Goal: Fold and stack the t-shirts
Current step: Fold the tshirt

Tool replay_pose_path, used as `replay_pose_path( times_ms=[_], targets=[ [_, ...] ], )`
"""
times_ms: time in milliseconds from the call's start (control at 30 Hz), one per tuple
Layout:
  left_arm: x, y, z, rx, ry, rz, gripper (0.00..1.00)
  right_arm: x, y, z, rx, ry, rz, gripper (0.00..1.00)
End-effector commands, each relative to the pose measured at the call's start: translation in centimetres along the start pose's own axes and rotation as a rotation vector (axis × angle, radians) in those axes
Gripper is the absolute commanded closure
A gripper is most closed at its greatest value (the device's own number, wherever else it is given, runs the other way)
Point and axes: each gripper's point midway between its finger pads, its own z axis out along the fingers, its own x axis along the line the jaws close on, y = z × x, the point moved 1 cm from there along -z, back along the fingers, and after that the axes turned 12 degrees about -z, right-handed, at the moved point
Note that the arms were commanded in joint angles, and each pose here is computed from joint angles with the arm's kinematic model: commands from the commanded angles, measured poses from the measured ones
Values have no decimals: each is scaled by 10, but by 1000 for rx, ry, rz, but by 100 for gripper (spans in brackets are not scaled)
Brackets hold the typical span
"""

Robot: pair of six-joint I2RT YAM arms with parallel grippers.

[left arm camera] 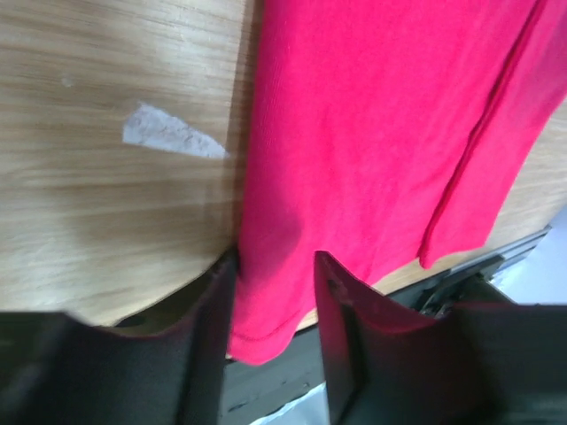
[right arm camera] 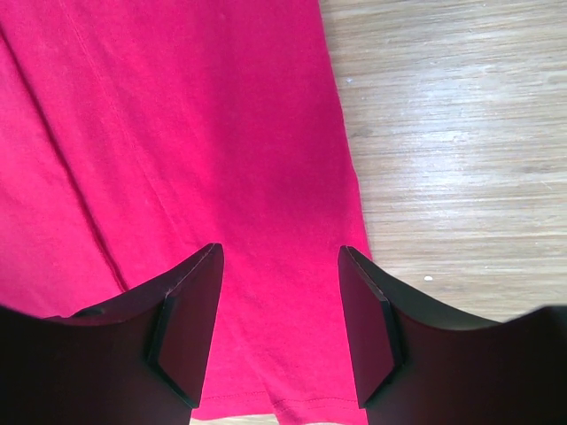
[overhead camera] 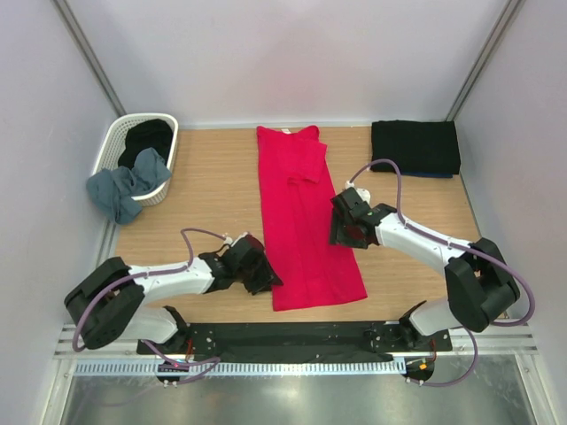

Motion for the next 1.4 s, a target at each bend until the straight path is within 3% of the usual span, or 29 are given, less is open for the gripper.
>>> replay_pose_path(
  times_ms=[0, 133, 167, 200, 400, 600, 700, 767, 800, 833, 900, 933, 1133, 1367],
  targets=[
    [6, -3, 13, 14, 26, -7, 63, -2, 18, -14, -64, -6, 11, 39],
    [11, -1, 10, -2, 47, -6, 83, -6, 16, -16, -62, -22, 17, 39],
    [10, 1, 7, -15, 52, -2, 95, -7, 16, -17, -65, -25, 19, 39],
    [8, 6, 4, -43, 51, 10, 100, -8, 15, -18, -65, -31, 25, 39],
    [27, 32, -21, -147, 206, 160, 100, -6, 11, -21, -64, -8, 69, 39],
    [49, 33, -20, -92, 257, 181, 98, 14, 6, -21, -69, 113, 137, 39],
    [52, 37, -26, -106, 281, 187, 93, 11, 4, -21, -64, 103, 144, 38],
    [49, 39, -32, -119, 261, 198, 83, 9, 4, -22, -67, 96, 140, 38],
    [47, 40, -36, -124, 259, 199, 77, 8, 4, -22, -70, 87, 140, 36],
    [44, 39, -39, -124, 247, 205, 60, 8, 5, -23, -70, 87, 138, 35],
    [34, 42, -51, -145, 223, 222, 41, 7, 6, -25, -65, 80, 137, 29],
    [28, 44, -57, -154, 215, 229, 38, 7, 9, -27, -68, 77, 138, 28],
    [-27, 44, -92, -176, 55, 253, 35, -13, 16, -20, -81, -7, 175, 20],
    [-75, 10, -72, -136, -154, 168, 24, -27, 39, -12, -139, 77, 286, 19]
  ],
)
